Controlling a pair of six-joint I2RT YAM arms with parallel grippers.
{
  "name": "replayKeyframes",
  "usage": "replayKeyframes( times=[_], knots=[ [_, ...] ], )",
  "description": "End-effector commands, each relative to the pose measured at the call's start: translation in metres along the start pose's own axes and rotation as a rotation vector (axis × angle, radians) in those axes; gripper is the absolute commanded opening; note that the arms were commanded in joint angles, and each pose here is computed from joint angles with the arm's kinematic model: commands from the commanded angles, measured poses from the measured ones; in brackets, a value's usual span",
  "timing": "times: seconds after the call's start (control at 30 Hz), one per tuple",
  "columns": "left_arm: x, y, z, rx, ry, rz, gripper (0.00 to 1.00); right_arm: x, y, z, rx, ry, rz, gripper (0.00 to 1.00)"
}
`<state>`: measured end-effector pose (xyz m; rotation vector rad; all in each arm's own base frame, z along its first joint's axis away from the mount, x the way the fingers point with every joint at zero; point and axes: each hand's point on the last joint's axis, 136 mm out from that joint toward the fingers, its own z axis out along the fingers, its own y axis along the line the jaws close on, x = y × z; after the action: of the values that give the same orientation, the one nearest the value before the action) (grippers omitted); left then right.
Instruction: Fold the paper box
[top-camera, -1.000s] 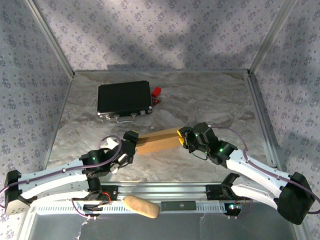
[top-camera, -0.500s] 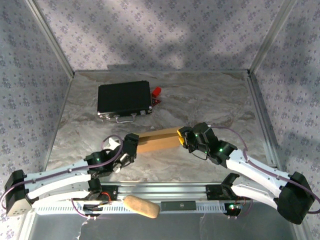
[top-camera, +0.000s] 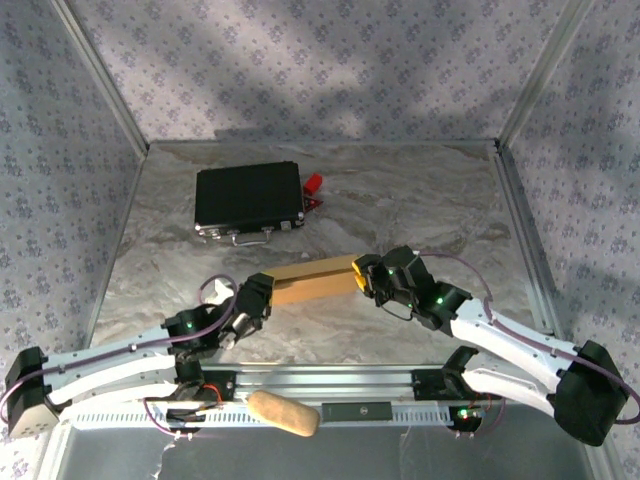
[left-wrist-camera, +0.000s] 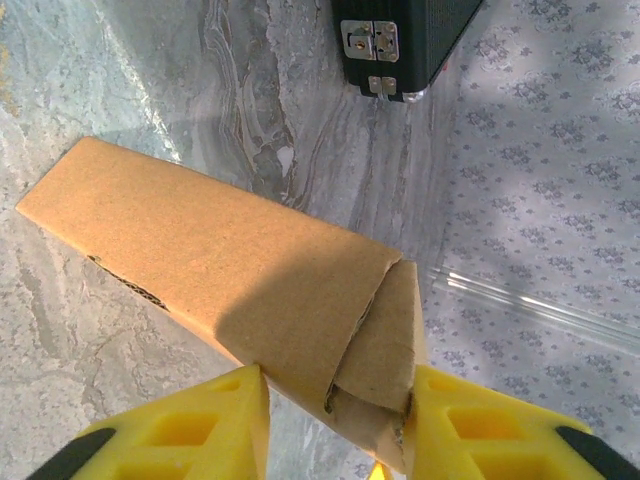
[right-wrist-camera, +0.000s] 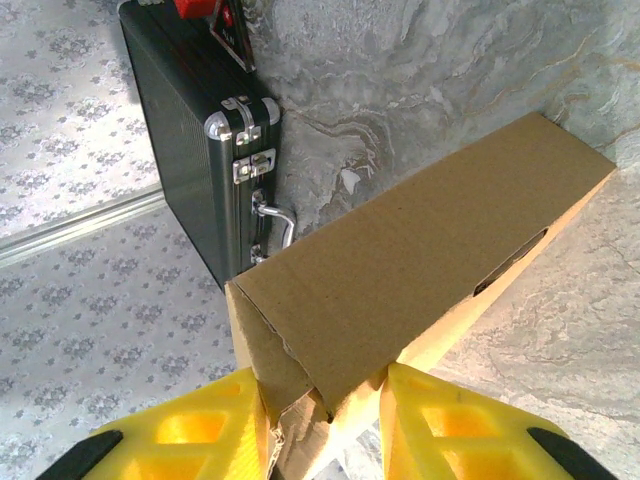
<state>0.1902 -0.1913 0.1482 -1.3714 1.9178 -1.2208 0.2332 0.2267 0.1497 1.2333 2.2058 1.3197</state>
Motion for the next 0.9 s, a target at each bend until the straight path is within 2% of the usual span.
replayKeyframes(
  times=[0.0,0.1,0.27,0.63,0.77,0.83,0.87],
  knots=[
    [-0.018,0.019,0.003,-0.033,-0.068,-0.132,0.29,-0.017,-0.054,0.003,0.177,-0.069,-0.018,0.32],
    [-0.022,0.025,0.004,-0.038,-0.069,-0.147,0.16,-0.019,-0.058,0.003,0.186,-0.078,-0.019,0.32],
    [-0.029,0.033,0.002,-0.046,-0.079,-0.158,0.10,-0.021,-0.063,0.003,0.198,-0.082,-0.019,0.29],
    [-0.029,0.035,0.001,-0.057,-0.076,-0.146,0.09,-0.023,-0.079,0.005,0.250,-0.088,-0.008,0.15],
    [-0.031,0.033,0.002,-0.048,-0.075,-0.134,0.01,-0.025,-0.079,0.005,0.253,-0.086,-0.004,0.07],
    [-0.032,0.033,0.002,-0.055,-0.073,-0.123,0.00,-0.025,-0.078,0.005,0.254,-0.083,-0.001,0.06],
    [-0.033,0.033,0.001,-0.066,-0.067,-0.126,0.03,-0.025,-0.077,0.005,0.253,-0.082,-0.002,0.06]
  ],
)
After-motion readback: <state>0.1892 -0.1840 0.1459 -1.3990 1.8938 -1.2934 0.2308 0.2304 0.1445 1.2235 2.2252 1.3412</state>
